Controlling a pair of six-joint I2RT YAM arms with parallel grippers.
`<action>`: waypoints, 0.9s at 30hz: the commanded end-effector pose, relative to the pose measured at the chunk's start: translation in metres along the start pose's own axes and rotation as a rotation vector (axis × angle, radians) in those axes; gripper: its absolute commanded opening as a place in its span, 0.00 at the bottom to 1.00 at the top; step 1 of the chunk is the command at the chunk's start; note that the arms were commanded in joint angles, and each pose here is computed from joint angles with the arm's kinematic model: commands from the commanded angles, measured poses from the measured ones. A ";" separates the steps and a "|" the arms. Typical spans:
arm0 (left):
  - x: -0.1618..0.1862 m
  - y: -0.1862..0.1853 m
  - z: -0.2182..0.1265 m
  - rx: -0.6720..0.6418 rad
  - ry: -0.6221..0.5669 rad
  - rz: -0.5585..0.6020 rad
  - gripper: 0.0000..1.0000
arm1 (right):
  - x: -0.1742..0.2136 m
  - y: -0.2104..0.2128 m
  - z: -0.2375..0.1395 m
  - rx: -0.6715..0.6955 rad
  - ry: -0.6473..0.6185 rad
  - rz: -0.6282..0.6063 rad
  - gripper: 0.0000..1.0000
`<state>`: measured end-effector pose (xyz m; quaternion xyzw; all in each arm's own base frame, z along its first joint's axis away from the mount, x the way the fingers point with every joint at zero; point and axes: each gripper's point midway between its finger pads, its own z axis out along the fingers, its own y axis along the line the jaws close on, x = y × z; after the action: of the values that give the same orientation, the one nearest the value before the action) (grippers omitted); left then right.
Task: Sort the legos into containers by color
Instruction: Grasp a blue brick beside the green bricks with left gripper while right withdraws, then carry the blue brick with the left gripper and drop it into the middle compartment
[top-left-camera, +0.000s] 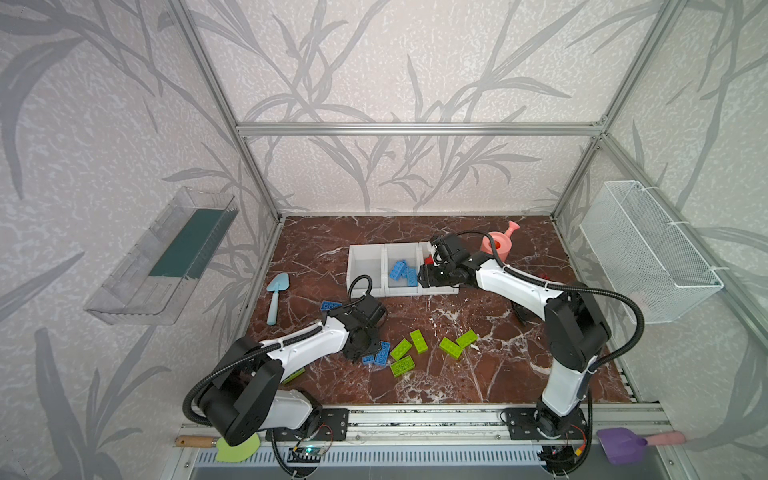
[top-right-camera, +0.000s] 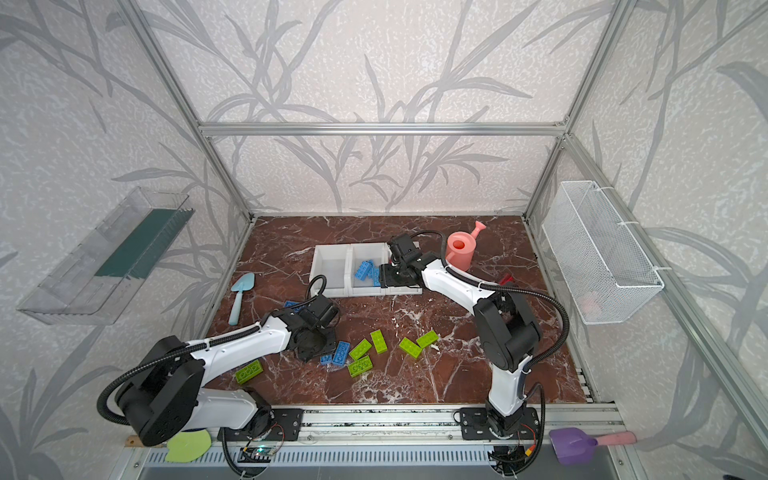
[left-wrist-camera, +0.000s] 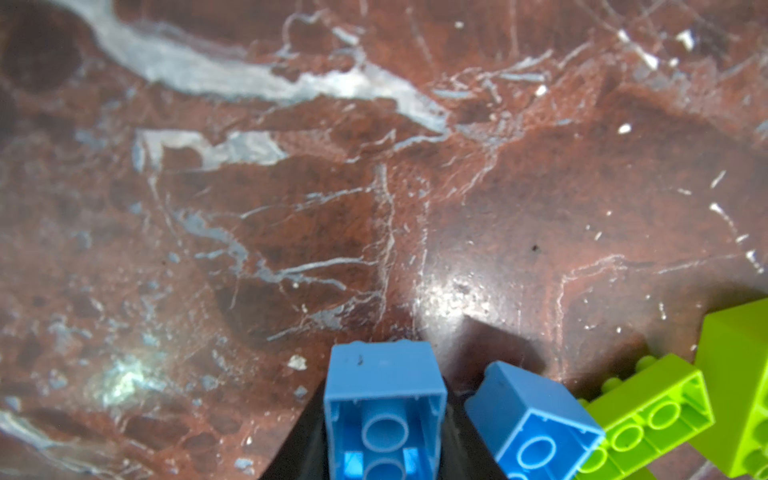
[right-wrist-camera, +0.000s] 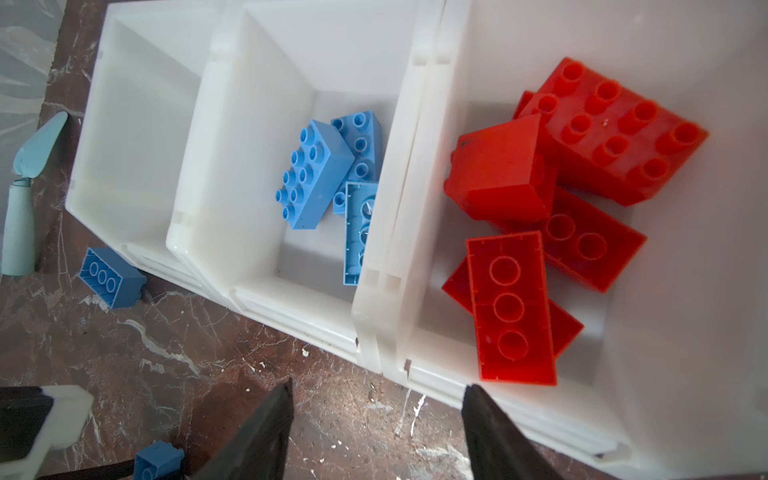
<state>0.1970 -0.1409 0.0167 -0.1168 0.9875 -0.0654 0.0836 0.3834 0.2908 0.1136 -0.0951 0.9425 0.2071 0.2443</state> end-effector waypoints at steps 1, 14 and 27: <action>-0.003 -0.001 0.000 -0.015 -0.008 -0.008 0.31 | -0.003 0.002 -0.013 -0.023 -0.026 0.004 0.66; -0.060 -0.028 -0.060 -0.023 -0.161 0.065 0.28 | 0.020 -0.010 -0.030 -0.013 -0.024 -0.013 0.66; -0.159 -0.106 -0.073 0.025 -0.193 0.163 0.29 | 0.070 -0.028 -0.053 -0.042 -0.055 -0.042 0.66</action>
<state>0.3498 -0.1954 0.1305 -0.0642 0.9754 -0.0723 0.1979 0.3091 0.2388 0.0974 -0.1071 0.9403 0.2113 0.2443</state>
